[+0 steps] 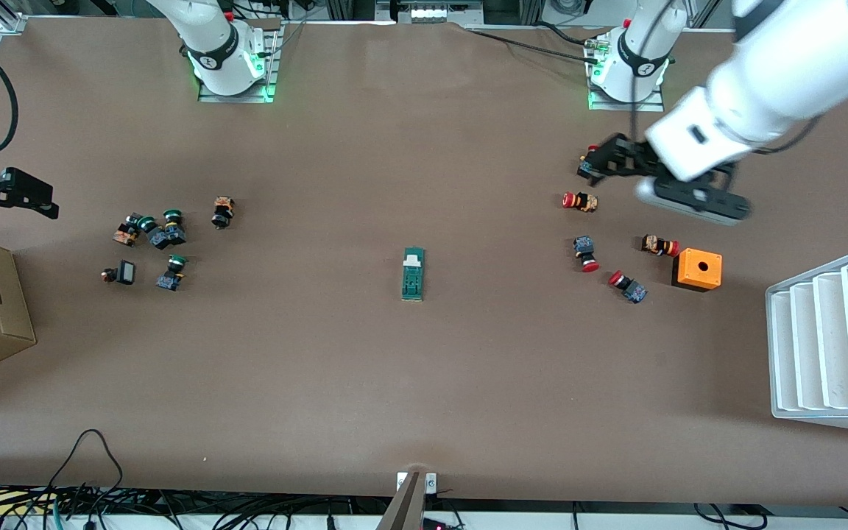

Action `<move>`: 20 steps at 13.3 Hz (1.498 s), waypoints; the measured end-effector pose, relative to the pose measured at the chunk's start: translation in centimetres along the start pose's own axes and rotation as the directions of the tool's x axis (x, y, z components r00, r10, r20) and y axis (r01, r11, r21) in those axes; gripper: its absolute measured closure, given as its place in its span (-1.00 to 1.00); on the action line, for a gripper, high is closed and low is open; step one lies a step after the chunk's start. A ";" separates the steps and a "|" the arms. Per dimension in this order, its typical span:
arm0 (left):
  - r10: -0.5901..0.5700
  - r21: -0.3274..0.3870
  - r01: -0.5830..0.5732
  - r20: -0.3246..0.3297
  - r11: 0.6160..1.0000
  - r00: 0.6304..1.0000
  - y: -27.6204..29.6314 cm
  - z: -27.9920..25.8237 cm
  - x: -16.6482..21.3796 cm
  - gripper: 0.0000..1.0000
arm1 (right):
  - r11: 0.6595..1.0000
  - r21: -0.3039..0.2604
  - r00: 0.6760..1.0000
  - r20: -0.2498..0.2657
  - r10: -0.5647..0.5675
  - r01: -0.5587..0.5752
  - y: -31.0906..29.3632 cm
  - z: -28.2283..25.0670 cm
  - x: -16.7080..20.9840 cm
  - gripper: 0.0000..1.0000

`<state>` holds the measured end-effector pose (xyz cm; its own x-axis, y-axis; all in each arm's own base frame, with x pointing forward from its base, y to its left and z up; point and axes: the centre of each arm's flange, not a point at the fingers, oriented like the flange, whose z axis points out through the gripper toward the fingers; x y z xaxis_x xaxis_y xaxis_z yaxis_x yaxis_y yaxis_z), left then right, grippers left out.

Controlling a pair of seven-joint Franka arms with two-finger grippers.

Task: Close load switch with both arms
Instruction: 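Move the left gripper over the green load switch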

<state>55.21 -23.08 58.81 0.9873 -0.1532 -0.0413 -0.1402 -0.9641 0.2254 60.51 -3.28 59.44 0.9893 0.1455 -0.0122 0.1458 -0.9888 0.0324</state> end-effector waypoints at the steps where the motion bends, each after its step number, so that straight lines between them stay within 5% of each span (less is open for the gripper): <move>1: -0.026 -0.012 0.026 -0.014 1.000 1.000 2.2 0.5 -0.2 -0.98 | 1.000 0.000 1.000 0.000 0.004 -0.004 0.2 0.0 0.0 -0.99; 9: -0.151 0.033 0.158 -0.165 0.987 0.975 17.6 10.7 -2.8 -0.99 | 1.000 0.002 1.000 0.015 0.018 -0.018 0.3 0.5 0.1 -0.99; 13: -0.201 -0.012 0.206 -0.281 0.979 0.938 20.5 17.7 -3.6 -1.00 | 1.000 0.004 1.000 0.025 0.018 -0.018 0.3 1.2 0.3 -0.99; 20: -0.200 0.018 0.256 -0.571 0.966 0.796 21.6 31.2 -6.9 -1.00 | 0.988 0.132 0.997 0.018 0.075 -0.077 1.5 3.2 2.6 -0.95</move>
<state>43.08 -49.57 33.58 0.8568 0.1949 0.4773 0.1160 -0.9749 0.1899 63.25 -4.53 56.23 0.9972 0.0701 -0.0277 0.0671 -0.9929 -0.0986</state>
